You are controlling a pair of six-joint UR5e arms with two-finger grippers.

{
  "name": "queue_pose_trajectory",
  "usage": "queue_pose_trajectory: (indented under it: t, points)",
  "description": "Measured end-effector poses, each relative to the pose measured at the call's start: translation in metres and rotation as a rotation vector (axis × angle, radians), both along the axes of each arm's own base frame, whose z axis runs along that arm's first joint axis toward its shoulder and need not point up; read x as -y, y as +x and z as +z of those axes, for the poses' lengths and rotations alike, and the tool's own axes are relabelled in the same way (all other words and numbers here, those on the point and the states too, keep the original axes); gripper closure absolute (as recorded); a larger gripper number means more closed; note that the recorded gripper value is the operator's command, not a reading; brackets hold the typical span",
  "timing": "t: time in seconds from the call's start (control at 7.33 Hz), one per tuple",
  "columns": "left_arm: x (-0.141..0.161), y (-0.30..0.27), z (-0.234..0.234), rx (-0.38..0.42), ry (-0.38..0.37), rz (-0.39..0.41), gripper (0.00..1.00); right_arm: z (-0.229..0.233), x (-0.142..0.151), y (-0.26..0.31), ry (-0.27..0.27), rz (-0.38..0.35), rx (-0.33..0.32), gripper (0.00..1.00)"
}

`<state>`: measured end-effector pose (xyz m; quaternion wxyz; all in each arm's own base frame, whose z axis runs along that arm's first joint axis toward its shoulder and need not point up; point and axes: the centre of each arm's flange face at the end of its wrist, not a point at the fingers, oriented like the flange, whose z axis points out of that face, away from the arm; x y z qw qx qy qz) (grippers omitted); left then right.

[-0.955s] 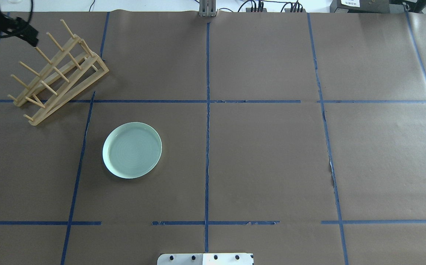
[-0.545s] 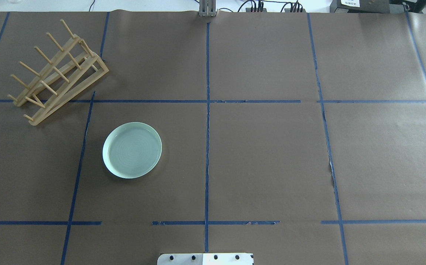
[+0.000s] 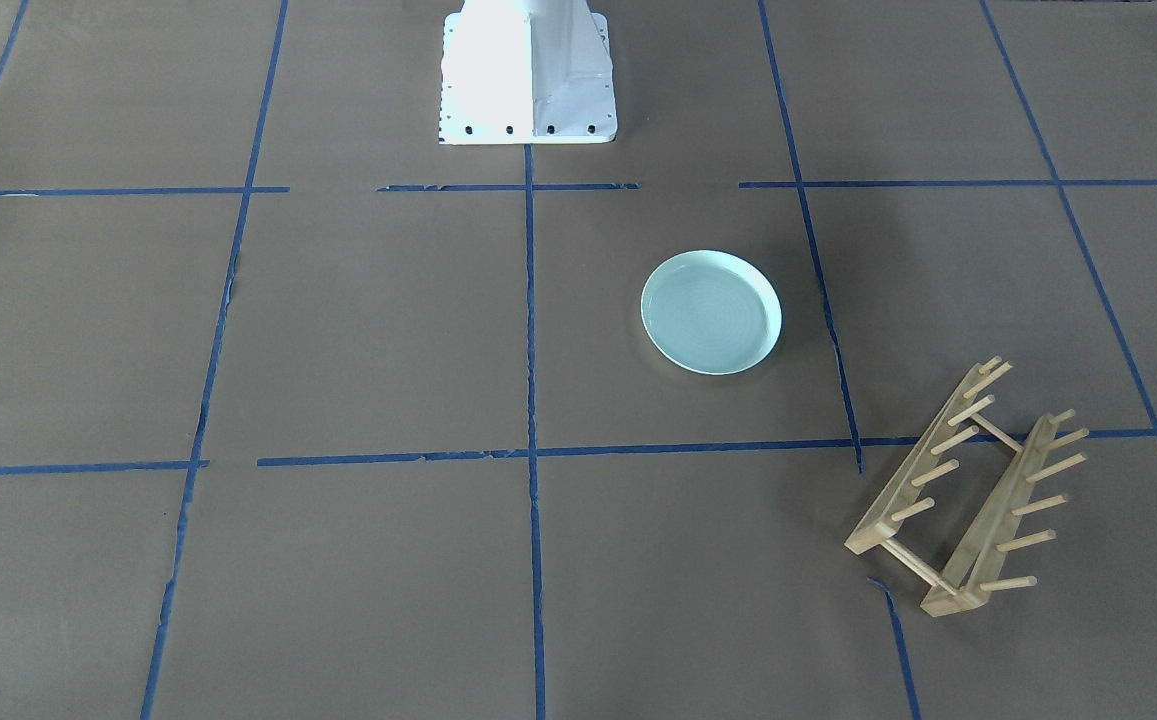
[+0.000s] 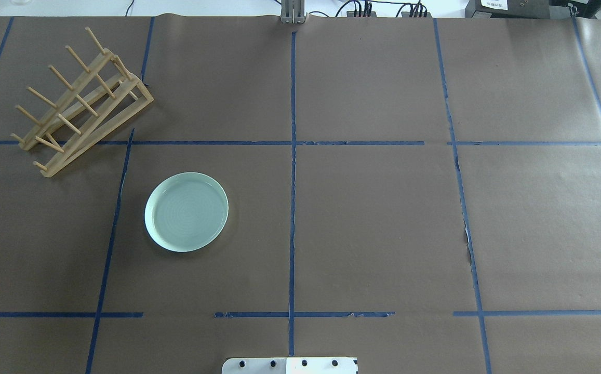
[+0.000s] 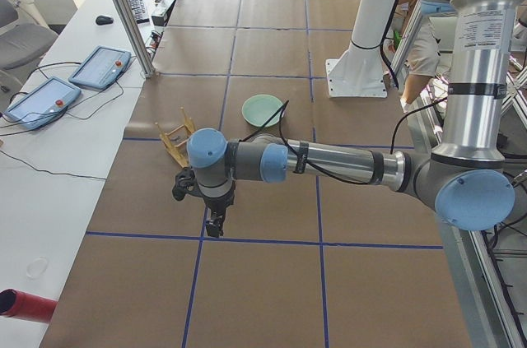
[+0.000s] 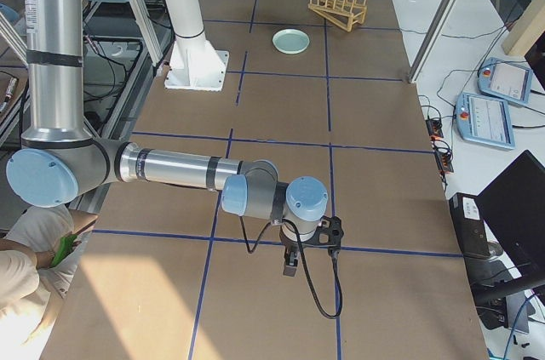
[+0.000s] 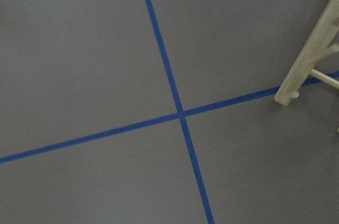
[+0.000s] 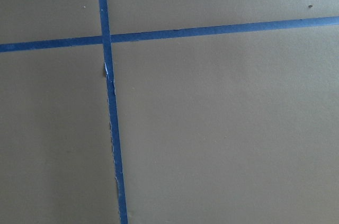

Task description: Place plate on table

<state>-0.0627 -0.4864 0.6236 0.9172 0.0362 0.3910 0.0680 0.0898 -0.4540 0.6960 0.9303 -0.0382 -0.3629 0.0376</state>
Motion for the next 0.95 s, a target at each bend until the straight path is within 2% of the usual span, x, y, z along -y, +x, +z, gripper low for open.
queue_pose_trajectory:
  t: [0.14, 0.41, 0.82, 0.95]
  points:
    - [-0.008, -0.007, 0.005, -0.045, -0.009, -0.022, 0.00, 0.000, 0.000, 0.000, 0.001, 0.000, 0.000, 0.00]
    - [-0.010, -0.012, 0.007, -0.051, -0.013, -0.037, 0.00, 0.000, 0.000, 0.000, 0.001, 0.000, 0.000, 0.00]
    - [-0.003, -0.023, 0.007, 0.096, 0.007, -0.041, 0.00, 0.000, 0.000, 0.000, 0.001, 0.000, 0.000, 0.00]
    - [-0.002, -0.025, 0.006, 0.123, 0.012, -0.042, 0.00, 0.000, 0.000, 0.000, 0.001, 0.000, 0.000, 0.00]
